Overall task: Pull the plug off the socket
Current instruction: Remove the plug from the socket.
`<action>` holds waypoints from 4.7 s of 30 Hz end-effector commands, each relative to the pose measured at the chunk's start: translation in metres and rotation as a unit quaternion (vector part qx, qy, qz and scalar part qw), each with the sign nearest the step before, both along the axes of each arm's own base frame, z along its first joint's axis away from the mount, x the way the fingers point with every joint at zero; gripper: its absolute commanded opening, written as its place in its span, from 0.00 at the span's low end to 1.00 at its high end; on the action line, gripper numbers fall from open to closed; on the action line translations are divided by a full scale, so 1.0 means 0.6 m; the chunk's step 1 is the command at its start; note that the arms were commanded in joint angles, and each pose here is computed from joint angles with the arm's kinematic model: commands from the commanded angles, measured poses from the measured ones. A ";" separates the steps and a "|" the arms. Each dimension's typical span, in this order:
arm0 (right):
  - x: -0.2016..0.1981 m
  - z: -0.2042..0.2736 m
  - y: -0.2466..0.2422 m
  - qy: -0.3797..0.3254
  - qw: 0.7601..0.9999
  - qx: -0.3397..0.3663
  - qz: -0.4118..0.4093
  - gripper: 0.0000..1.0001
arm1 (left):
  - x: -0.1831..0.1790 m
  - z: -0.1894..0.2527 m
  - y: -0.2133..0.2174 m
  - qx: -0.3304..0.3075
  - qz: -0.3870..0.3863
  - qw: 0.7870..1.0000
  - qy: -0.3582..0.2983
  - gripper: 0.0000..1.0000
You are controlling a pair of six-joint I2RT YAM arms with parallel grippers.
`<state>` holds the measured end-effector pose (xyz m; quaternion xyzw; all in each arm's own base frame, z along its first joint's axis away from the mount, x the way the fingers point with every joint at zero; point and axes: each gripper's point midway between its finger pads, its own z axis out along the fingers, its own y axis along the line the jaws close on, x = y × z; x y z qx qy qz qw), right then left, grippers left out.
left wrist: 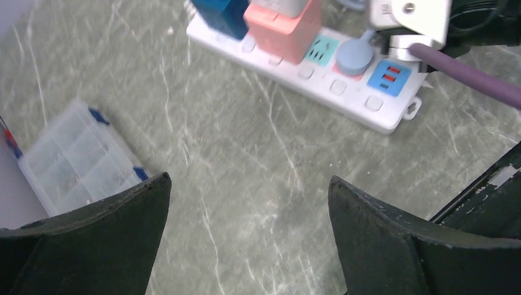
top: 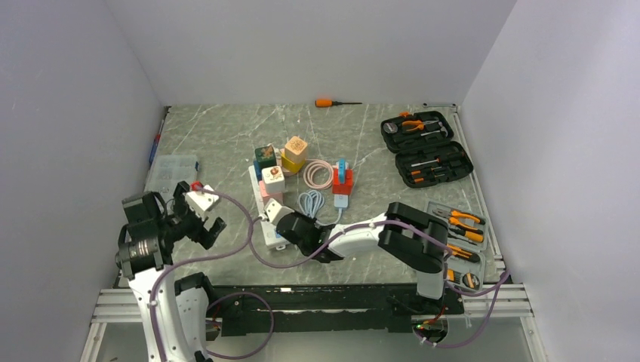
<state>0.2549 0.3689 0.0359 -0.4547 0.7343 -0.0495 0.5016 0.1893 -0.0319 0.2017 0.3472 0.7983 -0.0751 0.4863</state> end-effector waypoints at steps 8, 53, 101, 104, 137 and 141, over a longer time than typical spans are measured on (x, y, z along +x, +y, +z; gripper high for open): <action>-0.054 0.151 0.127 0.077 0.975 0.197 0.064 0.15 | -0.026 -0.005 -0.056 0.093 -0.190 0.965 -0.153 0.99; -0.005 0.223 0.132 0.189 0.921 0.336 0.053 0.00 | 0.032 -0.117 -0.139 0.364 -0.483 0.641 -0.473 0.99; 0.018 0.127 0.128 0.062 0.976 0.202 0.044 0.48 | 0.086 -0.052 -0.160 0.360 -0.436 0.681 -0.466 0.00; 0.019 0.113 0.125 0.042 0.980 0.189 0.041 0.44 | 0.088 -0.040 -0.159 0.355 -0.429 0.689 -0.464 0.00; 0.069 0.191 0.126 -0.022 0.968 0.249 -0.019 0.00 | 0.042 -0.083 -0.139 0.365 -0.475 0.703 -0.383 0.00; 0.087 0.199 0.111 -0.027 0.966 0.253 -0.034 0.00 | 0.036 -0.093 -0.136 0.367 -0.480 0.704 -0.373 0.00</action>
